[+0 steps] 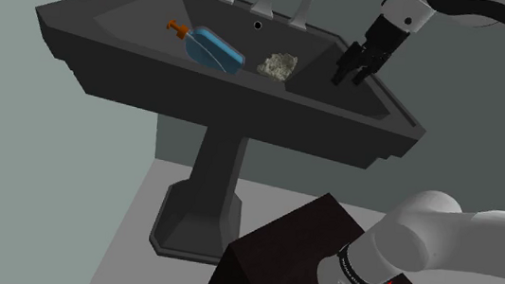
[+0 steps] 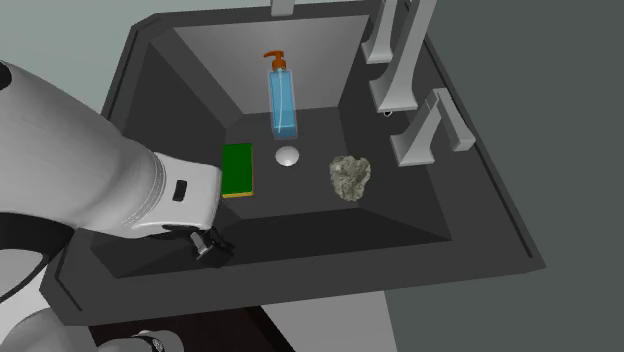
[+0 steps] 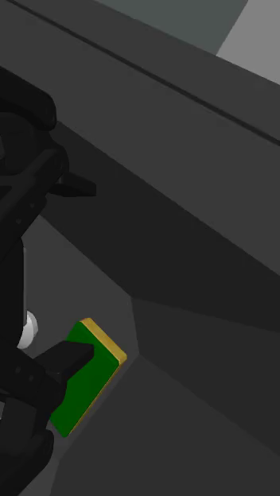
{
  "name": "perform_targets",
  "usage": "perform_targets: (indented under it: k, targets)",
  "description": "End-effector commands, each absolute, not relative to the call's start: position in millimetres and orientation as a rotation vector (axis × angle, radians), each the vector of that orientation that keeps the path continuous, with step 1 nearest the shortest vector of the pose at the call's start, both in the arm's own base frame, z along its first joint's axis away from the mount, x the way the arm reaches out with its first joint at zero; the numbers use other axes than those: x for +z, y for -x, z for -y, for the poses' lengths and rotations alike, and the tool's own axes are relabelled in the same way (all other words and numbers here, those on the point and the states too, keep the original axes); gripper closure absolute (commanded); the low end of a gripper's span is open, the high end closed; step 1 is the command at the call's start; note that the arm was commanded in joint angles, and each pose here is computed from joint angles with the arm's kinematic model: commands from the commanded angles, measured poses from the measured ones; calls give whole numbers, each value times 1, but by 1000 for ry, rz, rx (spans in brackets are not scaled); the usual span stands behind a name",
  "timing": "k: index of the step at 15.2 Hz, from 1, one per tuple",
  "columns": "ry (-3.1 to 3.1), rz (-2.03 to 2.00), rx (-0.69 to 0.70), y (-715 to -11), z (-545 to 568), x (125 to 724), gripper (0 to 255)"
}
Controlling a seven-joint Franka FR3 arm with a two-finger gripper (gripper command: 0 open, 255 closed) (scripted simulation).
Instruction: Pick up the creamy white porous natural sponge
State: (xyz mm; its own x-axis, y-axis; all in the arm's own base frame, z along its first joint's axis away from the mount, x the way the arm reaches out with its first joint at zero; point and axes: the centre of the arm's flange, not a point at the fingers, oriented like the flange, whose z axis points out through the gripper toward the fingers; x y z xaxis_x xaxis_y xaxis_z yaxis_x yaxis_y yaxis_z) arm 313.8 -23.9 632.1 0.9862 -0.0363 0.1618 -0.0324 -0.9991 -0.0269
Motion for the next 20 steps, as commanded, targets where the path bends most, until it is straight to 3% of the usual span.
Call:
perform_targets:
  k: [1,20]
  targets:
    - [3107,-54,-254,-314,24,632,0]
    - [2938,-35,-421,-527,133,584,0]
